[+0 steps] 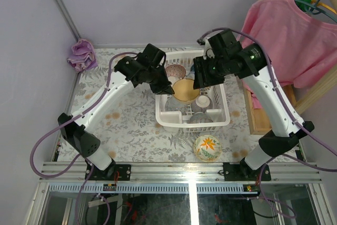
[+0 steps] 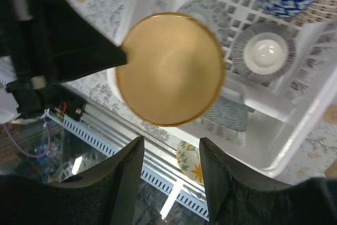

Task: Load the bowls into the dish rack
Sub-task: Turn the bowl upside down on the dish rack.

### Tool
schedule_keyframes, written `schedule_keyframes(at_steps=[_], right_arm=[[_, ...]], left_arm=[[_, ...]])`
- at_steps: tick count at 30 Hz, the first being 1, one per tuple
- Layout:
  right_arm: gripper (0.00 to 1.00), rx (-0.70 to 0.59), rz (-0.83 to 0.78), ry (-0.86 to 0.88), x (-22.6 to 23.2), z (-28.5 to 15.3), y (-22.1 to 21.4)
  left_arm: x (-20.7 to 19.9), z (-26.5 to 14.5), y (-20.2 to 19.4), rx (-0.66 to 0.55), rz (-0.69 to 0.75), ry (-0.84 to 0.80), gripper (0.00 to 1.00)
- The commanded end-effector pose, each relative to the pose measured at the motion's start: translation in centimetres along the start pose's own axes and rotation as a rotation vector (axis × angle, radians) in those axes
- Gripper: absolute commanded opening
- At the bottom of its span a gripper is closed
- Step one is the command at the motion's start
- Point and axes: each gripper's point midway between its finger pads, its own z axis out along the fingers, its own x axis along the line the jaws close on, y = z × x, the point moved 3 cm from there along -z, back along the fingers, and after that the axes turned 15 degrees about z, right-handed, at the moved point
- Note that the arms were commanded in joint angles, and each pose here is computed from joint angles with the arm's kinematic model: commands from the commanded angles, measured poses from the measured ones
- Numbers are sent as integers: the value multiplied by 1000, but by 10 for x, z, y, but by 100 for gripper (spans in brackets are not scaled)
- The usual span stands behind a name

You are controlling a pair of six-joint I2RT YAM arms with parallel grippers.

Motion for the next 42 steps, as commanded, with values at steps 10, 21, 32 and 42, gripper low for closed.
schedule_keyframes(at_steps=[10, 21, 32, 42], right_arm=[[50, 73, -374, 207, 64, 17, -55], [47, 48, -474, 145, 64, 31, -67], [45, 71, -510, 132, 65, 46, -74], [21, 101, -513, 154, 66, 55, -82]], left_arm=[[-15, -33, 4, 73, 57, -137, 0], [-11, -40, -8, 143, 90, -144, 0], [-16, -41, -9, 157, 86, -171, 0], [-16, -37, -9, 167, 76, -171, 0]])
